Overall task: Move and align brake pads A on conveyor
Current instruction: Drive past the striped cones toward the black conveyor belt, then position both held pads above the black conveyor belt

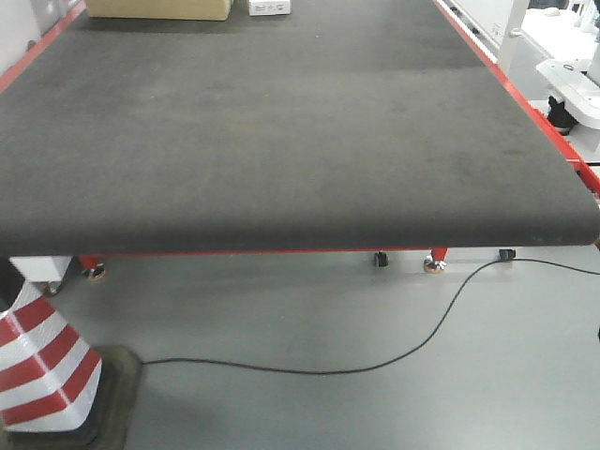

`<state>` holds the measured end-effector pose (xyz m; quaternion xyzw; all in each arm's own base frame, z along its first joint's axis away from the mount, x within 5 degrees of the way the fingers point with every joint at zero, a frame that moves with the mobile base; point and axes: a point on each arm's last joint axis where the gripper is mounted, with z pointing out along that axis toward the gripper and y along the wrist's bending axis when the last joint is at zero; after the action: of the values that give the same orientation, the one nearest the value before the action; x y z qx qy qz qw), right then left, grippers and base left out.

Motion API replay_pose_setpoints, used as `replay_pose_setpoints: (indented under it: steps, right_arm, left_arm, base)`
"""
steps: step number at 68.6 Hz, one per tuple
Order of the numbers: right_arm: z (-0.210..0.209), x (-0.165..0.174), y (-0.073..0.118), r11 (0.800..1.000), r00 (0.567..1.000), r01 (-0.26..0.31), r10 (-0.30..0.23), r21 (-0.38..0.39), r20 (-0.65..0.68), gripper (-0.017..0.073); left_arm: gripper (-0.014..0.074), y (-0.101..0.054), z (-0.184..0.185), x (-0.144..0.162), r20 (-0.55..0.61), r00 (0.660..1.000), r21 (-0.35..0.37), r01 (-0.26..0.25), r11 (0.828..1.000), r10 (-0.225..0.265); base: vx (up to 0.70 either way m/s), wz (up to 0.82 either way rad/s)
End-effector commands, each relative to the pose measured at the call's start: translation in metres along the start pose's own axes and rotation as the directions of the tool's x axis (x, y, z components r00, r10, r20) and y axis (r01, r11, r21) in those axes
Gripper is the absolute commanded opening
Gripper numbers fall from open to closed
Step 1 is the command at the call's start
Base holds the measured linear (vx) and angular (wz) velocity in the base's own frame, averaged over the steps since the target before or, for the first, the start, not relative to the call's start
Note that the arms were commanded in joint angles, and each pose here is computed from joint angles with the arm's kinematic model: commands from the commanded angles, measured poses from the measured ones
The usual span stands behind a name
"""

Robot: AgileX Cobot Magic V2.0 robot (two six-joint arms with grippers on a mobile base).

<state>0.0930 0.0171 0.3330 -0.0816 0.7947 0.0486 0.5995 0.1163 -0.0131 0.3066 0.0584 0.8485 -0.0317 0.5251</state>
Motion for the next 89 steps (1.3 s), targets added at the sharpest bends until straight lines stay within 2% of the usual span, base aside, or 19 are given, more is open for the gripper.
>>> replay_pose_setpoints:
  steps: [1, 89]
  right_arm:
    - [-0.0040, -0.0183, -0.0016, 1.000, 0.992, 0.007, -0.009, 0.016, 0.123, -0.0007]
    - [-0.0040, -0.0187, -0.0016, 1.000, 0.992, 0.007, -0.009, 0.017, 0.127, -0.0007]
  left_arm:
    - [-0.0006, 0.0002, -0.0052, -0.0183, 0.123, 0.992, -0.002, 0.010, 1.000, -0.010]
    - [-0.0006, 0.0002, -0.0052, -0.0183, 0.122, 0.992, -0.002, 0.010, 1.000, -0.010]
  base:
    - [0.24, -0.09]
    - [0.37, 0.01]
